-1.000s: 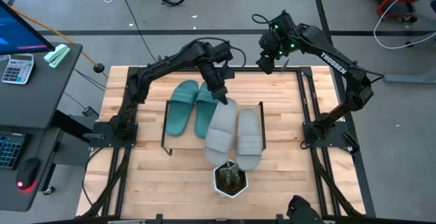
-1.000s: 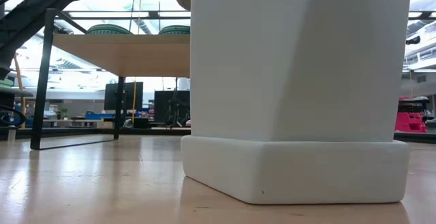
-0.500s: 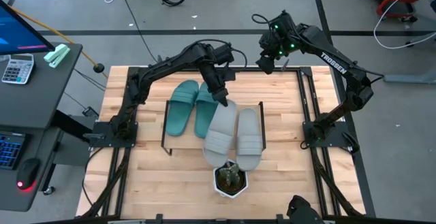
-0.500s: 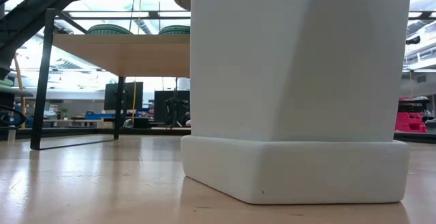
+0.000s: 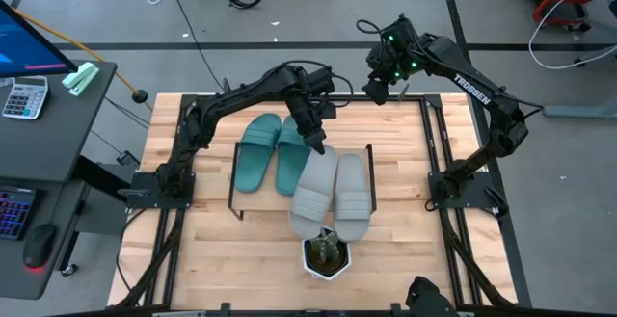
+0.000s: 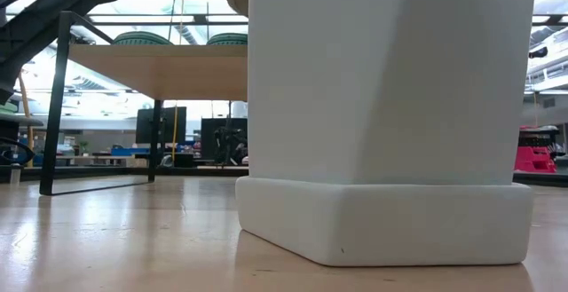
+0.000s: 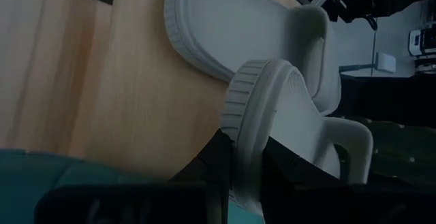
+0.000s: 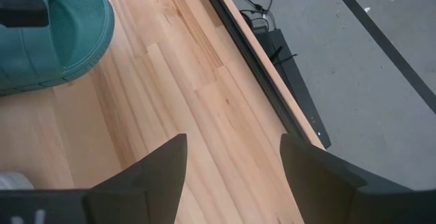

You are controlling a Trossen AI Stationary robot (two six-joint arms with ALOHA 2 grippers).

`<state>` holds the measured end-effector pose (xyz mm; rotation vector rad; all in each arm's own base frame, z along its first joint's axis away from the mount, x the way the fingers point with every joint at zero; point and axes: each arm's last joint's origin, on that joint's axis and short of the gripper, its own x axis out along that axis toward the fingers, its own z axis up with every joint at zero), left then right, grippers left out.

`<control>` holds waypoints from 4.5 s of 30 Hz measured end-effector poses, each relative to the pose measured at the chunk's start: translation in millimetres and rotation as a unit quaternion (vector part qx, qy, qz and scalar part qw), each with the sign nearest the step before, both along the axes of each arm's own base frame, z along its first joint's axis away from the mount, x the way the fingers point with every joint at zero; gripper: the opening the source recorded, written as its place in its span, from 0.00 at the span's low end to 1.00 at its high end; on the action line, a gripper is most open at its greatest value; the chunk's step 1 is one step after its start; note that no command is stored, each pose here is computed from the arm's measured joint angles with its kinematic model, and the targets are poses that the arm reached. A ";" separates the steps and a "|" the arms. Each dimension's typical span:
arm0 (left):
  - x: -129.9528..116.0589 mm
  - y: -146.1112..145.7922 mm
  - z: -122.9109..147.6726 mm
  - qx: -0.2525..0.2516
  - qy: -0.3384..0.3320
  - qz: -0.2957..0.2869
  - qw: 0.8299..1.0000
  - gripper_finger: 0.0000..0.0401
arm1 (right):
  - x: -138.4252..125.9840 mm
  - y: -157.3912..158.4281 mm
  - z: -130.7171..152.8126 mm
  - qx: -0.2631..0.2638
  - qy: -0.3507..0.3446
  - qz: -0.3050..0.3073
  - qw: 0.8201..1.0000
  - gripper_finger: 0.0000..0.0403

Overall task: Pick and place slides into the shelf
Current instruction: Put the gray slipper on the shelf

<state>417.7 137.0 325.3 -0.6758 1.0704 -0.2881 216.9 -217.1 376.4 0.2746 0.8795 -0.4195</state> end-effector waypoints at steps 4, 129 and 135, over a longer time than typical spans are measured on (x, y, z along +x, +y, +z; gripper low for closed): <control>1.1 -1.6 0.2 0.001 -0.003 -0.002 1.000 0.12 | -0.1 -0.1 0.0 0.000 0.000 0.000 1.000 0.60; -86.1 37.9 97.9 0.320 -0.061 0.109 0.939 0.05 | 74.2 110.1 5.8 0.138 -0.121 0.317 0.931 0.01; -108.8 29.3 117.1 0.327 -0.067 0.118 0.935 0.02 | 100.1 116.4 -15.3 0.155 -0.094 0.318 0.931 0.01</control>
